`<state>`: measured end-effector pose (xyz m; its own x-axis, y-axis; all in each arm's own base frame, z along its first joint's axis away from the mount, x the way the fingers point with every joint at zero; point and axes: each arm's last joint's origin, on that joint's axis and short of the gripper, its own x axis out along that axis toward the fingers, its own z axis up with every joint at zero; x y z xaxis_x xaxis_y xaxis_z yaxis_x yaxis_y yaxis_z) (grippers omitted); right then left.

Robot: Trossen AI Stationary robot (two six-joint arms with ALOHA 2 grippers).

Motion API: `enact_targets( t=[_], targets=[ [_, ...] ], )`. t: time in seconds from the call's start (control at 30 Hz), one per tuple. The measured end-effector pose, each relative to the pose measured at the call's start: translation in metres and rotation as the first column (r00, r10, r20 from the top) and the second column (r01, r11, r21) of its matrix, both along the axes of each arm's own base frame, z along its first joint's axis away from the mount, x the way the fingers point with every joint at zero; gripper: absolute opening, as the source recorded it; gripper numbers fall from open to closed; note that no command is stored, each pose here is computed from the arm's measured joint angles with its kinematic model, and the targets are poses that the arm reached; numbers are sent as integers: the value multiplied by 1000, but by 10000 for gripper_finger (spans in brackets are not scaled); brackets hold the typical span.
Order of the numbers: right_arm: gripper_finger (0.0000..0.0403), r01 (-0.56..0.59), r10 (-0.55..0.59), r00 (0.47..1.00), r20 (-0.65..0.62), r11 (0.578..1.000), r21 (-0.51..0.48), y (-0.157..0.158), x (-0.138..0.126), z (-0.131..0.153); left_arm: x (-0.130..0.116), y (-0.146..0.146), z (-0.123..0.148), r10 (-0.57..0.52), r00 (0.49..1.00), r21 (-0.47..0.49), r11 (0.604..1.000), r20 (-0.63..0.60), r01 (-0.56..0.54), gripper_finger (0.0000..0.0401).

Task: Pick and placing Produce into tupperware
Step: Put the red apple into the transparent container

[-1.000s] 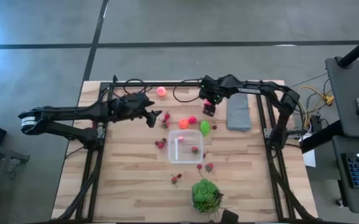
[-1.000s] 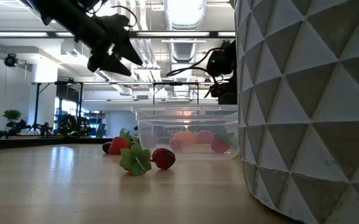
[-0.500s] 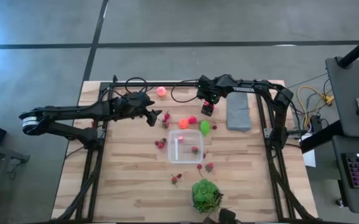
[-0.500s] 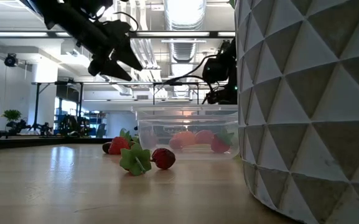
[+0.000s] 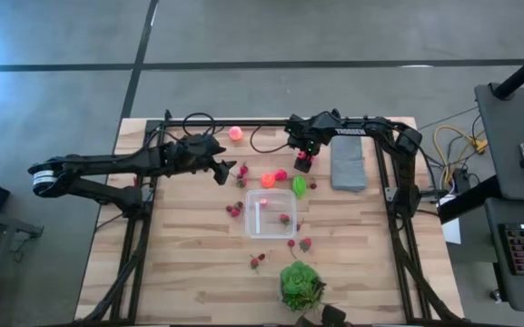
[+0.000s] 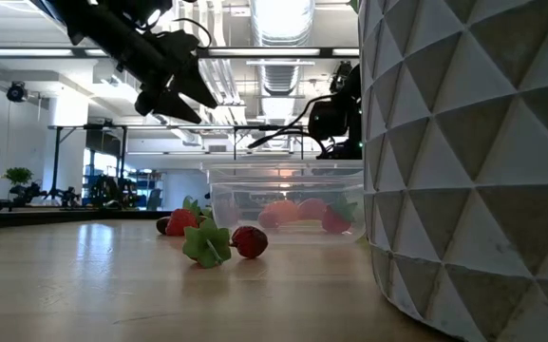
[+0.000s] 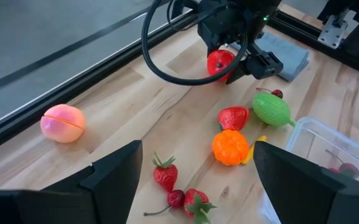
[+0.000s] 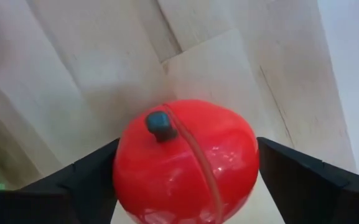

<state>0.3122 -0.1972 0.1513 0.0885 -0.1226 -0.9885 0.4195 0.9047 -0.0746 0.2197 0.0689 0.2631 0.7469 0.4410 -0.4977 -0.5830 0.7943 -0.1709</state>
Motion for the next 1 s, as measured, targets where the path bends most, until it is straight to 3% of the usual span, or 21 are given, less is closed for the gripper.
enact_targets(
  t=[0.37, 0.6, 0.83, 1.0],
  targets=[
    [280, 33, -33, 999, 4, 999, 7, 0, -1, 1, 0, 0, 0, -5, 1000, -5, 1000, 3, 5, 293],
    [278, 60, -58, 998, -26, 997, 47, 4, -1, 11, 0, 0, 0, -6, 1000, -6, 1000, 4, 6, 293],
    [290, 73, -87, 992, 88, 986, 151, 19, 1, 49, 0, 0, -1, -9, 1000, -4, 1000, -3, 9, 293],
    [282, -21, -10, 984, 176, 985, 171, 55, -1, 92, -2, -1, -7, -10, 999, -13, 1000, -37, 10, 293]
  ],
)
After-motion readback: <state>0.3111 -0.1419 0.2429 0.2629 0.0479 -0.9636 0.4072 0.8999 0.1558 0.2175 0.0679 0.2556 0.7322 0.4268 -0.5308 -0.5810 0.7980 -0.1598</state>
